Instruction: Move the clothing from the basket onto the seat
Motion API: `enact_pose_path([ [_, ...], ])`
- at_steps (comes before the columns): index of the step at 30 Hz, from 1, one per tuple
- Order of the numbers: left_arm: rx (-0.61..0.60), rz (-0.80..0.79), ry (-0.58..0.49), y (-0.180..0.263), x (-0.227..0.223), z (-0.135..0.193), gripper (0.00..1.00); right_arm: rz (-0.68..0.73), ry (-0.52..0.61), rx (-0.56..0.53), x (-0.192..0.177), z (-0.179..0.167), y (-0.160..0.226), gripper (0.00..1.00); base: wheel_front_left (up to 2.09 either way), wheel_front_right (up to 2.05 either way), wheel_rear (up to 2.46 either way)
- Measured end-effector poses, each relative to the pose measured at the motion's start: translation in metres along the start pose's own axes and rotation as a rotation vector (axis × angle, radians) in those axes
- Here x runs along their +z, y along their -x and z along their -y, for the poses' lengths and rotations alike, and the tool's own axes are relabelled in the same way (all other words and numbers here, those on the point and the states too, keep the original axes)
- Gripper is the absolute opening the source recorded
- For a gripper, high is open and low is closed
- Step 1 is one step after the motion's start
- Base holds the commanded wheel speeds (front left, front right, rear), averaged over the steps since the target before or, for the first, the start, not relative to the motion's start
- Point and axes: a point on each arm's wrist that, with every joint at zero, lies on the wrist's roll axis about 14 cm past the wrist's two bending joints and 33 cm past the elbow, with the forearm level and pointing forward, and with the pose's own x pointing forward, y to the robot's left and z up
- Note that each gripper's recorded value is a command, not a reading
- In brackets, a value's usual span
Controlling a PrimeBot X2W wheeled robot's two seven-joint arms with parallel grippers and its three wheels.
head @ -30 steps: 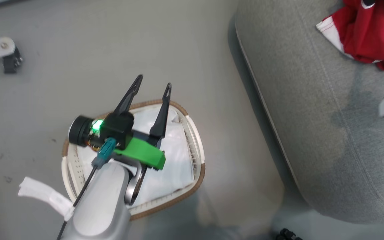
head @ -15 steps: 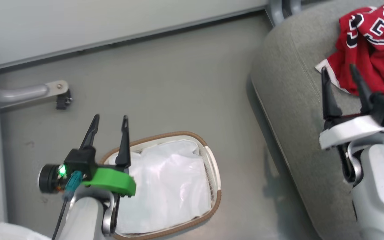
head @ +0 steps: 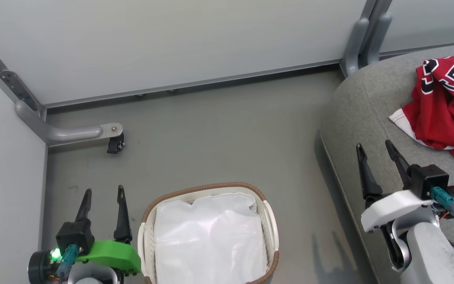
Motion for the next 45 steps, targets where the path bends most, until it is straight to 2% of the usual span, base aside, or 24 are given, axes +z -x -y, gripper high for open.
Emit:
enact_pose_path([
  [9, 0.055, 0.004, 0.085, 0.029, -0.001, -0.019, 1.00, -0.033, -0.014, 0.024, -0.010, -0.015, 0.026, 1.00, 0.00, 0.00, 0.00],
  [10, 0.055, -0.002, 0.085, 0.031, -0.003, -0.019, 0.00, -0.035, -0.016, 0.025, -0.010, -0.016, 0.027, 0.00, 0.00, 0.00, 0.00],
  [17, 0.075, -0.066, 0.127, 0.036, -0.020, -0.021, 0.00, -0.123, -0.070, 0.002, -0.036, -0.016, 0.041, 0.00, 0.00, 0.00, 0.00],
  [45, 0.150, -0.060, 0.608, 0.032, -0.011, -0.035, 0.00, -0.102, -0.561, -0.129, -0.026, 0.003, 0.041, 0.00, 0.00, 0.00, 0.00],
])
